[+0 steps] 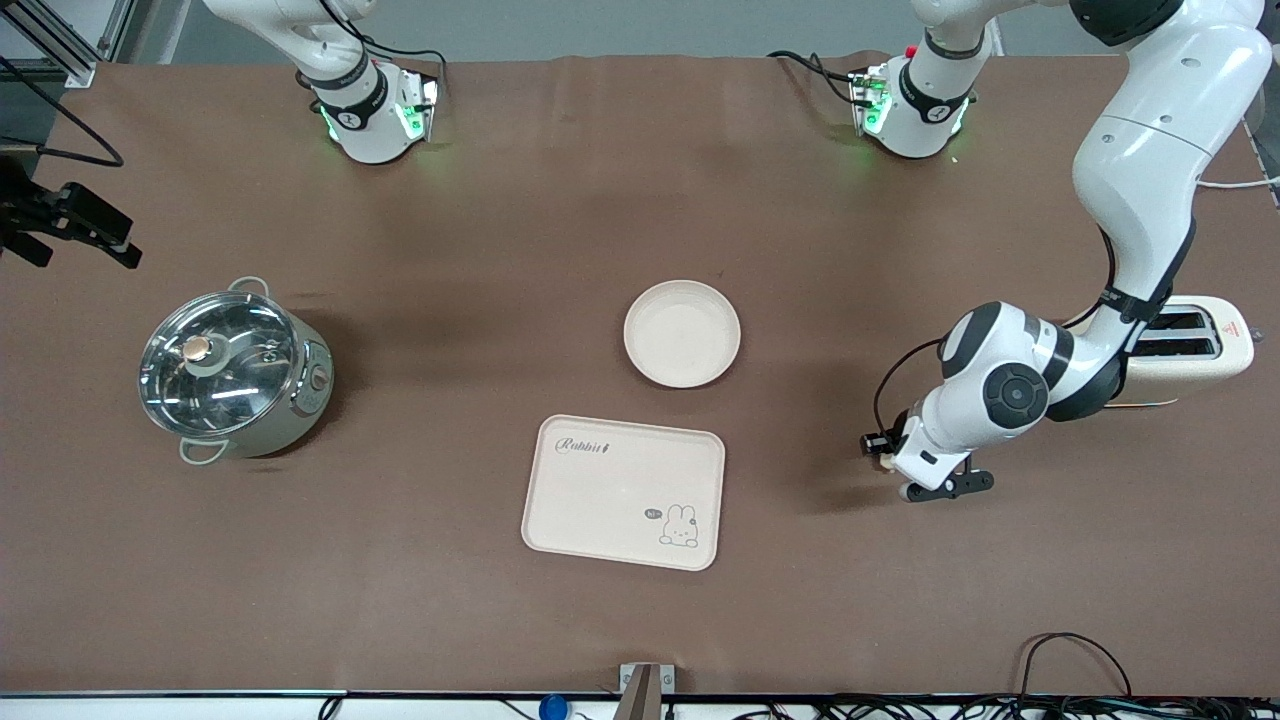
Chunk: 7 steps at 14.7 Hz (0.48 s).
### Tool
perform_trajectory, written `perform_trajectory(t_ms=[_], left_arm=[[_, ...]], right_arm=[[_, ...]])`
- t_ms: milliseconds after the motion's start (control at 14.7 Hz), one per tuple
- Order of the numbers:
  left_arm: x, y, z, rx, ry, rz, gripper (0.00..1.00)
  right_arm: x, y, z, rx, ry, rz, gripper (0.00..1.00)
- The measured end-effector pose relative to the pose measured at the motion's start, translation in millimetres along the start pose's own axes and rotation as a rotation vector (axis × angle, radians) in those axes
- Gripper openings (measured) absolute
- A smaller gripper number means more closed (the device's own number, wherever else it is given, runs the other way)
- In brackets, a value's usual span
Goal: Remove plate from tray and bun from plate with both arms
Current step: 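Carry the bun with the left gripper toward the toaster, then lower the bun onto the table and open the left gripper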
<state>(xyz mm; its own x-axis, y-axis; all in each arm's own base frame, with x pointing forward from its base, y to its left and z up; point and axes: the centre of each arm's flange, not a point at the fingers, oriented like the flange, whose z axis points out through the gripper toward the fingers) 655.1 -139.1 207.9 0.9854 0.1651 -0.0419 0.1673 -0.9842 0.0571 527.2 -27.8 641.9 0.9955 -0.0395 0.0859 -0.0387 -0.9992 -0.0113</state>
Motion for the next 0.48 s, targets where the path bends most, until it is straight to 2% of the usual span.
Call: perform_trajectory(t_ms=[204, 271, 475], left_arm=[[10, -2, -12, -0.005, 0.026, -0.01, 0.96], [12, -3, -18, 0.0, 0.03, -0.011, 1.0], [17, 1, -64, 0.048, 0.037, -0.006, 1.0]], right_arm=[[0, -1, 0, 0.0, 0.0, -0.003, 1.0], [0, -2, 0, 0.0, 0.0, -0.004, 1.0], [0, -2, 0, 0.0, 0.0, -0.004, 1.0]])
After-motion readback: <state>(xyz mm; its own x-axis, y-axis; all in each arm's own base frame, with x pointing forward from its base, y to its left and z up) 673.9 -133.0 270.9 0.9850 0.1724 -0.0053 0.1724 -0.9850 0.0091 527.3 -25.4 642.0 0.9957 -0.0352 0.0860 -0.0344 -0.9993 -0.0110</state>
